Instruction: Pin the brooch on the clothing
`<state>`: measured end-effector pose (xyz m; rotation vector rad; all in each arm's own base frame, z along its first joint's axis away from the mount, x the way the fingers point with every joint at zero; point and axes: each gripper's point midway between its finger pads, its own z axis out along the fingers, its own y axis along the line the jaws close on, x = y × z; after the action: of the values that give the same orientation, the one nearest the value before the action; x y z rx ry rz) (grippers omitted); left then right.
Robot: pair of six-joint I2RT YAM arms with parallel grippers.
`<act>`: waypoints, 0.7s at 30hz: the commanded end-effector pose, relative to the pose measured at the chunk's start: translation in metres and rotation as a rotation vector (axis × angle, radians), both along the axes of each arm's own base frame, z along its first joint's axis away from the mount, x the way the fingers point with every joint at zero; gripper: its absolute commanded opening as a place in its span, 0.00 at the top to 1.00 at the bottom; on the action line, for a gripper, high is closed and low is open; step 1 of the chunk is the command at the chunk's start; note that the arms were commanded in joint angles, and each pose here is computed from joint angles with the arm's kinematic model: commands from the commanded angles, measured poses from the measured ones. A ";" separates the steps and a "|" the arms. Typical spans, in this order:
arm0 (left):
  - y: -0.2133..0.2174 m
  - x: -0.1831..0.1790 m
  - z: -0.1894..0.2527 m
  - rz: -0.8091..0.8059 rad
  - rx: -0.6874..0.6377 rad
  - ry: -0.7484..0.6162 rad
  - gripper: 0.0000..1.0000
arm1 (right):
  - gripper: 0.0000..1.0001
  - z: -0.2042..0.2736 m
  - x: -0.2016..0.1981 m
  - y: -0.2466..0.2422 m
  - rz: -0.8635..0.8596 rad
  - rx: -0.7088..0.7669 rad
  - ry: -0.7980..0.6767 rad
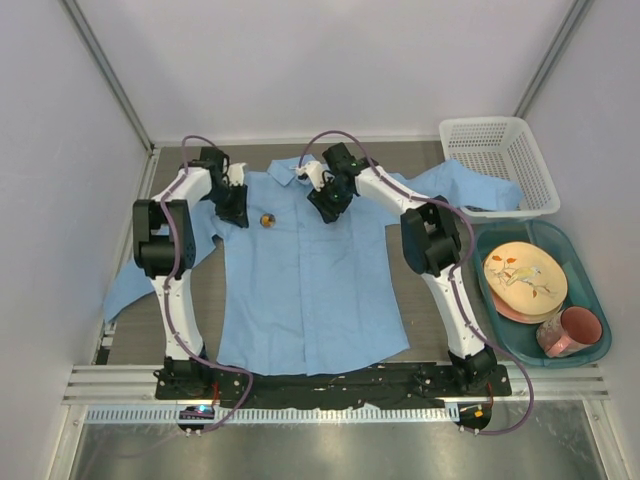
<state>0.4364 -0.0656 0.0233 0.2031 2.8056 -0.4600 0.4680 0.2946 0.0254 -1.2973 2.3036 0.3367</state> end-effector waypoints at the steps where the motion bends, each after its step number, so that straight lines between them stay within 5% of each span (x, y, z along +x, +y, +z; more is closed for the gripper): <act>1: 0.026 0.007 -0.012 -0.035 0.096 0.005 0.71 | 0.47 -0.013 -0.008 -0.017 -0.021 -0.042 0.084; 6: 0.006 0.021 0.044 -0.086 -0.014 -0.132 0.58 | 0.40 0.036 -0.005 -0.001 0.013 0.048 0.028; 10: 0.050 0.035 0.084 0.039 0.006 -0.229 0.59 | 0.39 0.058 -0.002 -0.007 0.013 0.056 -0.014; 21: 0.127 0.032 0.061 0.240 0.073 -0.184 0.66 | 0.42 0.024 0.017 -0.065 -0.162 -0.021 0.040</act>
<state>0.4648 0.0517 0.0873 -0.0288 2.6197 -0.3036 0.4685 0.2506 0.0360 -1.2157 2.4145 0.3526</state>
